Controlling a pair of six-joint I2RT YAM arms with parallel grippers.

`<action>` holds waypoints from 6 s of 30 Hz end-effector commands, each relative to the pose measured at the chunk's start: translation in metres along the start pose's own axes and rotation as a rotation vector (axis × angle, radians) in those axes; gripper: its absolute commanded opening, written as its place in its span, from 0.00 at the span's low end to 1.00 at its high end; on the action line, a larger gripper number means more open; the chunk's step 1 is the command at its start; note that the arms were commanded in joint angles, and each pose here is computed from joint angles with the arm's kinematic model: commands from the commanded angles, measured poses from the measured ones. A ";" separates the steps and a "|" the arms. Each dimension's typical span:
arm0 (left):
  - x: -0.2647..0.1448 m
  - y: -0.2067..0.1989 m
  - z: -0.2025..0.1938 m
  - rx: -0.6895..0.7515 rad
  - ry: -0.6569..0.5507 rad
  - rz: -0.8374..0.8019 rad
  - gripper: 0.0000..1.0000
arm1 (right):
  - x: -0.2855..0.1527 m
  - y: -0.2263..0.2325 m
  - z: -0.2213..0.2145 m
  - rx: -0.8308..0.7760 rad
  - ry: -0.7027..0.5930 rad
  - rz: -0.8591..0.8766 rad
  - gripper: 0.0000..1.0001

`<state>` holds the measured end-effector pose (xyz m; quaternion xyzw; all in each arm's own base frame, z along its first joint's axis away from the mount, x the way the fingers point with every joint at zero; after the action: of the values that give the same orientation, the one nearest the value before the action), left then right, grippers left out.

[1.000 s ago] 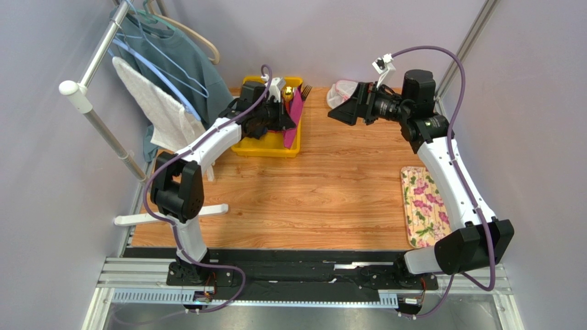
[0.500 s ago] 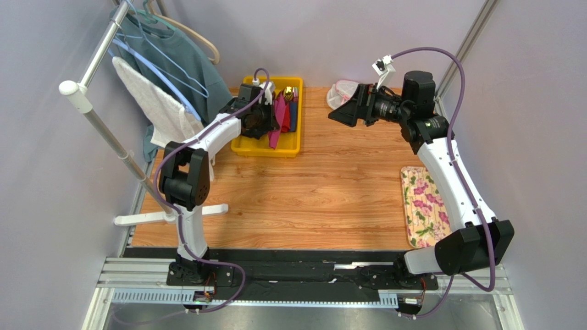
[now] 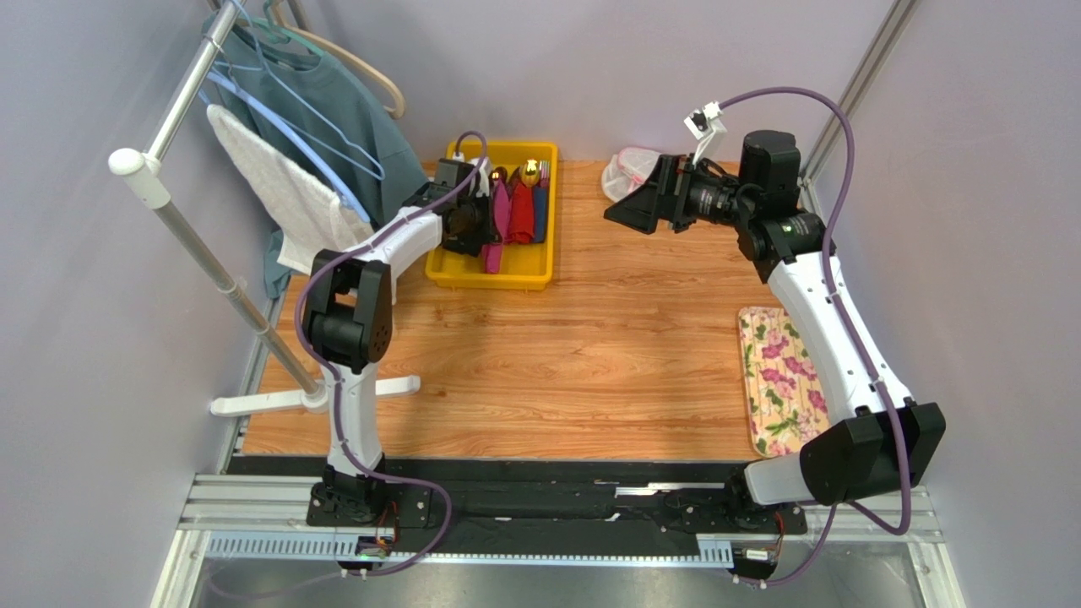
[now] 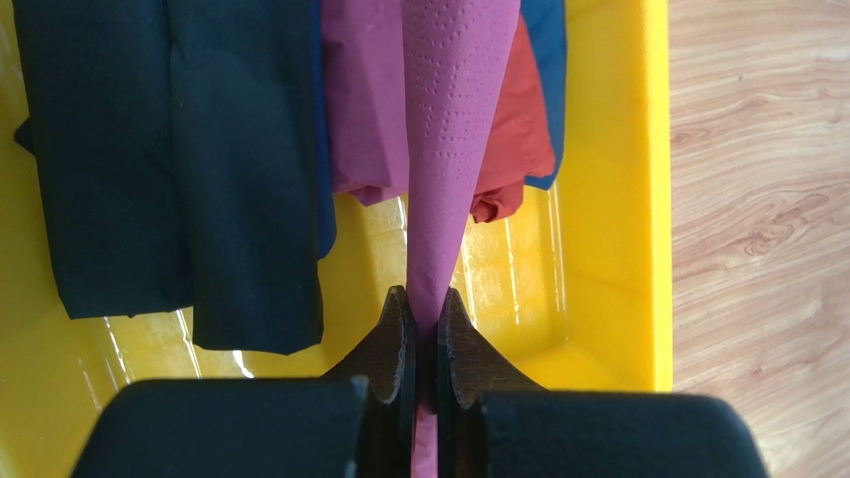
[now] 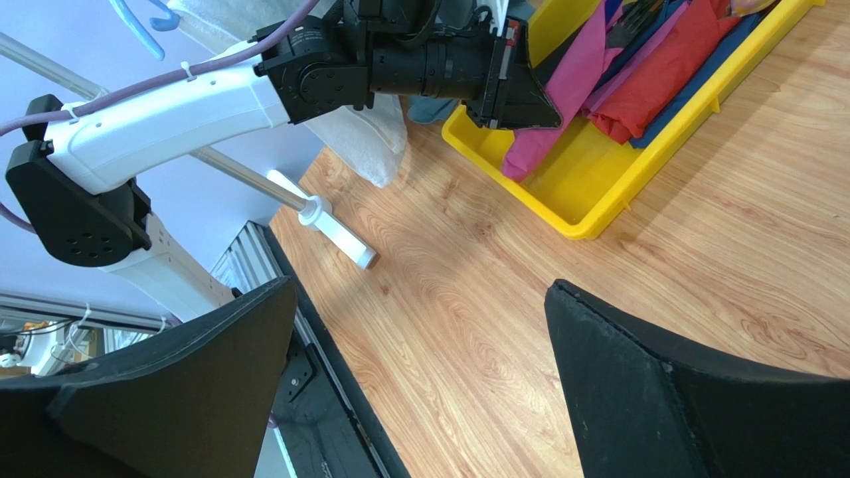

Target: Place the utensils on the paper napkin and roll it up

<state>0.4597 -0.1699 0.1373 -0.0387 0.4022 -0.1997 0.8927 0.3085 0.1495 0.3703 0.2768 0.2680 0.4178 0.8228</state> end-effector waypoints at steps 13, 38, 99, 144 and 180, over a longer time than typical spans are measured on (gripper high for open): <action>0.017 -0.003 0.003 -0.157 -0.013 -0.106 0.00 | 0.001 0.002 0.004 -0.010 0.002 0.023 1.00; 0.010 0.016 -0.020 -0.147 0.060 0.032 0.41 | 0.005 0.000 0.006 0.001 0.019 0.031 1.00; -0.027 0.008 0.009 0.004 -0.102 0.118 0.14 | 0.007 0.001 0.001 0.031 0.050 0.070 1.00; 0.024 0.017 -0.027 0.039 0.080 0.119 0.09 | 0.006 -0.002 -0.001 0.040 0.057 0.056 1.00; -0.103 -0.119 0.034 0.561 -0.158 -0.200 0.83 | -0.011 -0.032 0.001 0.041 -0.033 -0.107 1.00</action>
<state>0.4065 -0.2184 0.2022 0.1221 0.3129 -0.3009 0.8925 0.3176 0.1450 0.3513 0.2944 0.3015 0.4092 0.8093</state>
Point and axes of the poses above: each gripper's point midway between its finger pads, its own x axis out along the fingers, its own y axis along the line the jaws close on, z = x × y, the point moved 7 cm from there along -x, back along the fingers, and after that the axes turned 9 degrees about x, right-handed, at the moved point
